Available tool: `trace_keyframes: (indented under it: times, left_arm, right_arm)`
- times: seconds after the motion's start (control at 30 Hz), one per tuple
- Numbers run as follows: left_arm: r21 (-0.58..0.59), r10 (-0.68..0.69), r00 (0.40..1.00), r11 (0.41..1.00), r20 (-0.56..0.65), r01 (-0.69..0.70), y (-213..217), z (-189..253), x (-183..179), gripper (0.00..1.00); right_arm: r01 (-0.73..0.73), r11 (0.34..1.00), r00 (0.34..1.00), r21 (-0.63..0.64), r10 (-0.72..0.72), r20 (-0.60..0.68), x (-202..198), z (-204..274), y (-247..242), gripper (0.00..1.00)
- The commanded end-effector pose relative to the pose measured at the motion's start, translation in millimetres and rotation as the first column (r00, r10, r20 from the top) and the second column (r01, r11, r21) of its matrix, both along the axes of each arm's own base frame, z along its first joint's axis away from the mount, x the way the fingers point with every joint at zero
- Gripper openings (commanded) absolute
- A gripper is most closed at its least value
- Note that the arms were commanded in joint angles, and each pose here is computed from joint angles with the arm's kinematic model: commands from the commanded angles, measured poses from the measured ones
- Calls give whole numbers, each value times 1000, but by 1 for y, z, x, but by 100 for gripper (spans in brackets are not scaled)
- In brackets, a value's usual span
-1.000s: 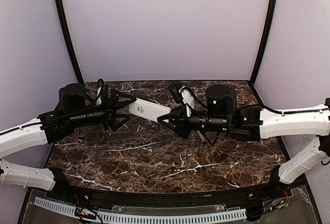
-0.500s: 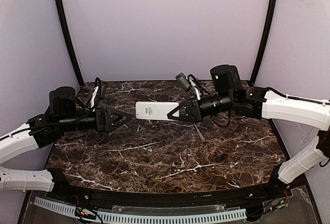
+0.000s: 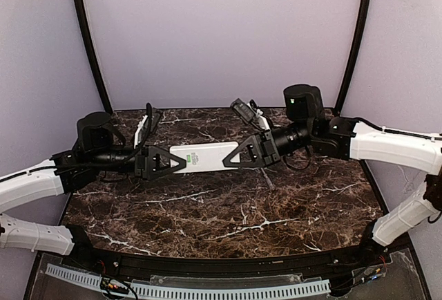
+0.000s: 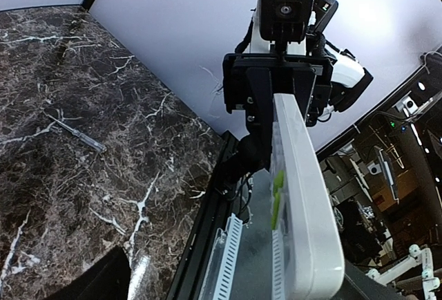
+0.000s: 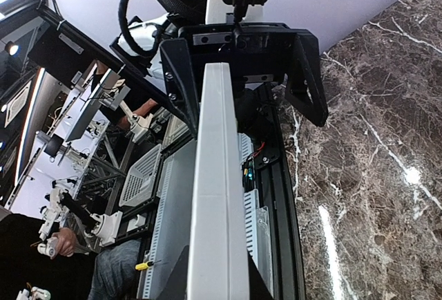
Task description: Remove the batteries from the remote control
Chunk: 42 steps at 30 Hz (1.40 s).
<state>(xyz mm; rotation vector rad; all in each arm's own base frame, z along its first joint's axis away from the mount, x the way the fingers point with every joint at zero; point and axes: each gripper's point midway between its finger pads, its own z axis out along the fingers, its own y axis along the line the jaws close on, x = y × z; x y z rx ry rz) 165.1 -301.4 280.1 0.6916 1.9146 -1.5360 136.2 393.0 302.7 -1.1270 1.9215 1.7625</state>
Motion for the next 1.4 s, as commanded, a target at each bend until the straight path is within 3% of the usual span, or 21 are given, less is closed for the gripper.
trace_keyframes:
  times: [0.0, 0.3, 0.57, 0.77, 0.93, 1.03, 1.13, 1.2, 1.3, 1.37]
  left_arm:
    - [-107, -83, 996, 991, 16, 84, -9, 29, -8, 88]
    - [-200, -118, 992, 974, -51, 106, -21, 40, -2, 75]
    - [-178, -131, 989, 977, -75, 116, -28, 35, 3, 65]
    - [-154, -128, 988, 981, -84, 114, -28, 33, 4, 51]
    - [-138, -116, 987, 985, -114, 100, -29, 27, 6, 27]
    - [-134, -109, 985, 987, -136, 91, -29, 23, 7, 7]
    - [-135, -99, 984, 988, -150, 79, -29, 23, 8, 1]
    - [-139, -85, 984, 988, -157, 63, -28, 24, 10, 0]
    - [-148, -59, 985, 988, -161, 35, -26, 26, 13, 0]
    - [-139, -26, 984, 990, -175, 2, -24, 24, 17, 0]
  right_arm:
    - [-38, 995, 999, 91, 36, 20, -2, 18, 3, 0]
    - [6, 998, 1000, 68, -6, 2, 8, 8, 9, 0]
    - [34, 998, 999, 61, -35, 11, 13, 6, 10, 0]
    - [41, 998, 999, 45, -41, -1, 15, 1, 12, 0]
    - [56, 998, 998, 29, -56, -9, 20, -6, 15, 0]
    - [79, 997, 997, 21, -78, -10, 24, -8, 16, 0]
    - [111, 994, 994, 12, -111, -9, 29, -10, 17, 0]
    - [129, 992, 992, 3, -129, -12, 33, -12, 17, 10]
    - [159, 987, 987, -11, -159, -15, 39, -14, 16, 45]
    - [189, 982, 982, -16, -189, -9, 43, -14, 12, 57]
